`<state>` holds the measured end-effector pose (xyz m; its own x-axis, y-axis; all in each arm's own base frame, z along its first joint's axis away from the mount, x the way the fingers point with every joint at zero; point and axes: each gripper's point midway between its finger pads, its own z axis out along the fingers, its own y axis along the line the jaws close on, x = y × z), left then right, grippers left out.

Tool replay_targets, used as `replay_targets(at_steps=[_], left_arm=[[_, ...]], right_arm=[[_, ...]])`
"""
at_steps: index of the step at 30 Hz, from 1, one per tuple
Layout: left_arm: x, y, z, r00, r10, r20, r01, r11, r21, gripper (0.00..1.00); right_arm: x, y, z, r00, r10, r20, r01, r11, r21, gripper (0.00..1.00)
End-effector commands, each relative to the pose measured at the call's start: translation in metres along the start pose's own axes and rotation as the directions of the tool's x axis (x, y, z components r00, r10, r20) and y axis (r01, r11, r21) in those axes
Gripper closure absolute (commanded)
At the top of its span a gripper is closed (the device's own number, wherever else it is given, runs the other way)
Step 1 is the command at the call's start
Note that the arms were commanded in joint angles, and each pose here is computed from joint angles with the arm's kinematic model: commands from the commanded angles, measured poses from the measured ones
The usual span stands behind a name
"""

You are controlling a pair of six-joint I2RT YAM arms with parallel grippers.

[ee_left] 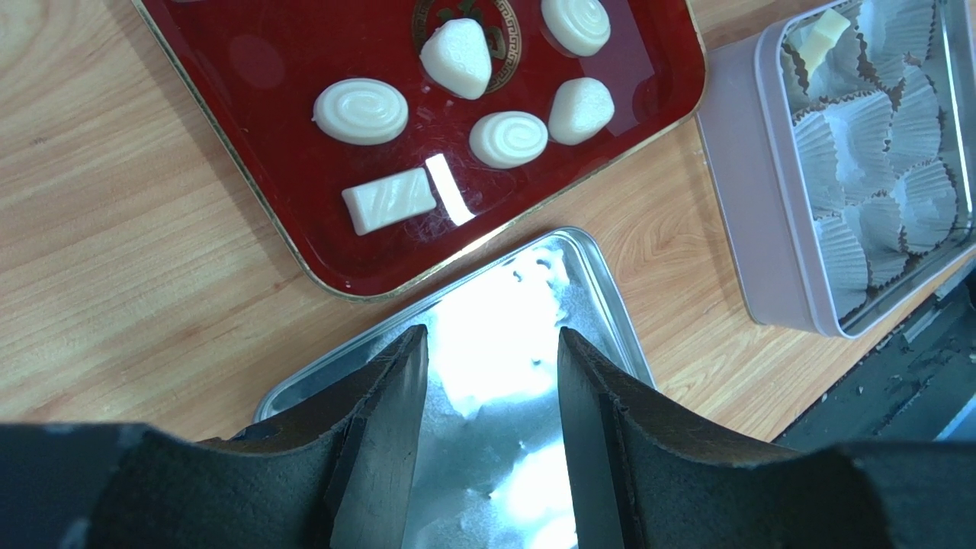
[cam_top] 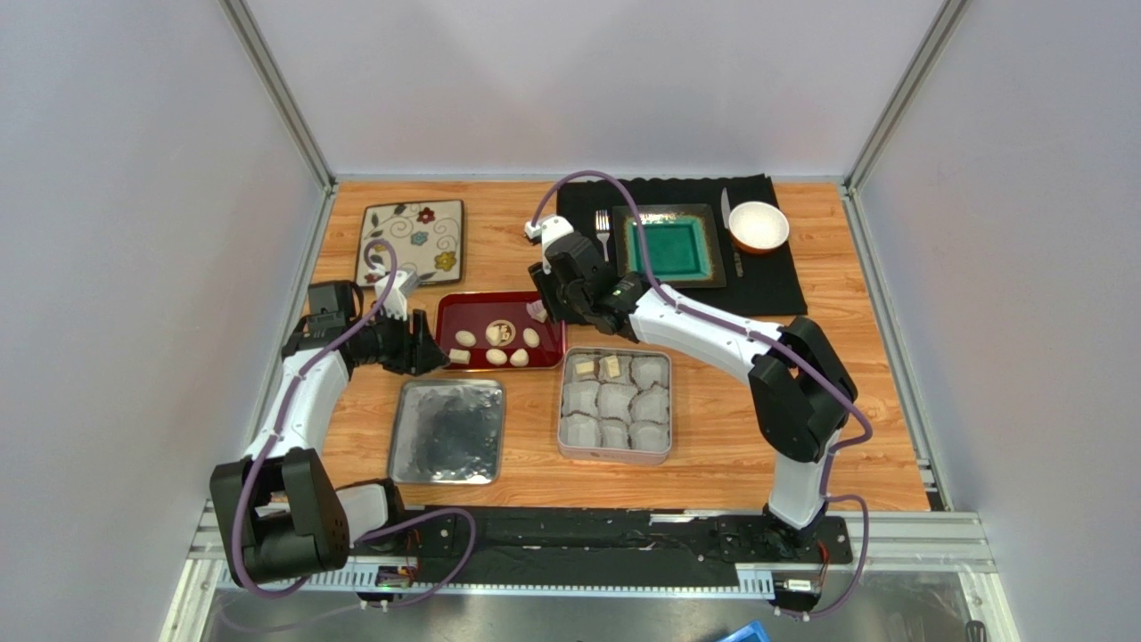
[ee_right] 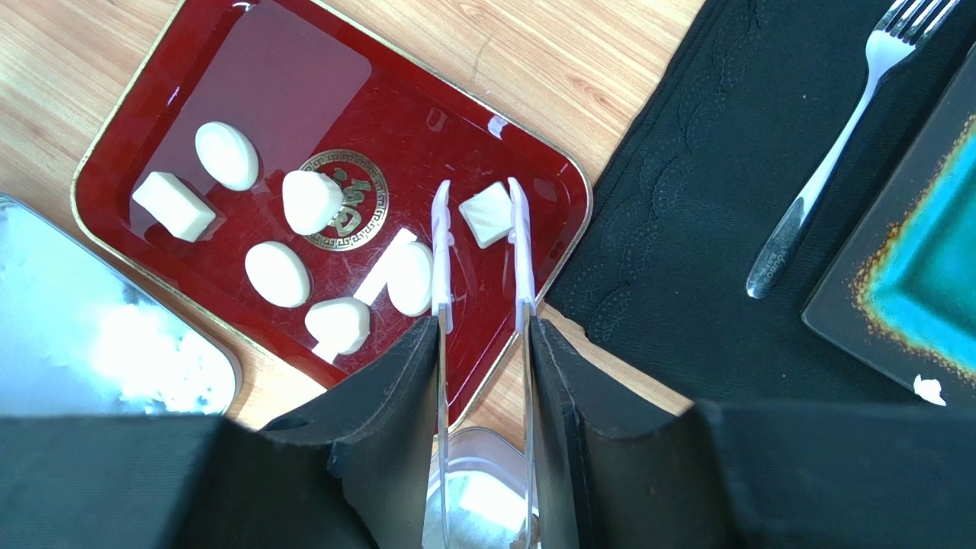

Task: Pack the chocolate
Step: Move the plate to the center of the board.

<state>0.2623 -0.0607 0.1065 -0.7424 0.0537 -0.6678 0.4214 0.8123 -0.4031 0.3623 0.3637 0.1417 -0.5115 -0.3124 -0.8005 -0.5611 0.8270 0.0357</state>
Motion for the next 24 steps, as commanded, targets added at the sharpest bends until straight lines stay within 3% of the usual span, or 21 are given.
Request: replay_targets(at_steps=[1, 24], left_arm=[[-0.016, -0.006, -0.006, 0.998, 0.044, 0.051, -0.045, 0.999, 0.015, 0.46], [-0.018, -0.009, -0.009, 0.997, 0.054, 0.059, -0.055, 0.998, 0.023, 0.45]], right_arm=[[-0.016, 0.003, 0.005, 0.998, 0.018, 0.052, -0.018, 1.0, -0.005, 0.64], [-0.012, 0.0, 0.015, 0.999, 0.004, 0.039, -0.005, 1.0, 0.012, 0.64]])
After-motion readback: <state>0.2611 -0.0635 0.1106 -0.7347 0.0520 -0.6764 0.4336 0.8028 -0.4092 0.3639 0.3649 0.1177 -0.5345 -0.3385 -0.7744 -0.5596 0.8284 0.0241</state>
